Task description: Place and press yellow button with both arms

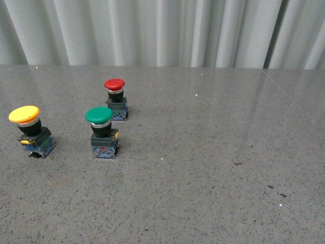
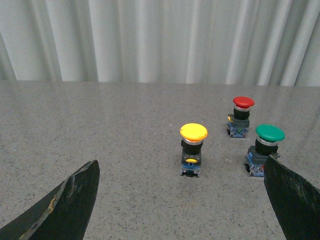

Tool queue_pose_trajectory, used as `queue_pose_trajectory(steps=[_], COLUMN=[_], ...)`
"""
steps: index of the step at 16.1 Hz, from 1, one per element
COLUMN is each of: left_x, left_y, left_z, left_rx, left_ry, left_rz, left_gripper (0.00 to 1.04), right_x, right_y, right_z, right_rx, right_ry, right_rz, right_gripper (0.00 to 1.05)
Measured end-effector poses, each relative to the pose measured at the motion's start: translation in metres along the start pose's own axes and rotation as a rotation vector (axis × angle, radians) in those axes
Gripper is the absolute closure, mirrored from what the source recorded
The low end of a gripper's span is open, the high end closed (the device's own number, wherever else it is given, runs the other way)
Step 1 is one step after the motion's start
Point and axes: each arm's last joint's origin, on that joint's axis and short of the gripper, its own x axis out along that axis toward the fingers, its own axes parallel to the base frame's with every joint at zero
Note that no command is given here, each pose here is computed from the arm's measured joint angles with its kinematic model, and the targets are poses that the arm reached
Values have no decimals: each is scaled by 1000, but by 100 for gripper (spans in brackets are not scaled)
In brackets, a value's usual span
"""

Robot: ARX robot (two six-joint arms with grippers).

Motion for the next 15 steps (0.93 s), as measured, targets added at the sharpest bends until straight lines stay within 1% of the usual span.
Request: queue_pose_trajectory(steps=[15], left_x=[0], left_y=[0], left_z=[0], left_rx=[0], left_ry=[0], left_rz=[0], left_gripper=[7], right_x=[0], right_y=[0], right_z=[0], right_rx=[0], right_ry=[0], right_rz=[0], right_gripper=[6])
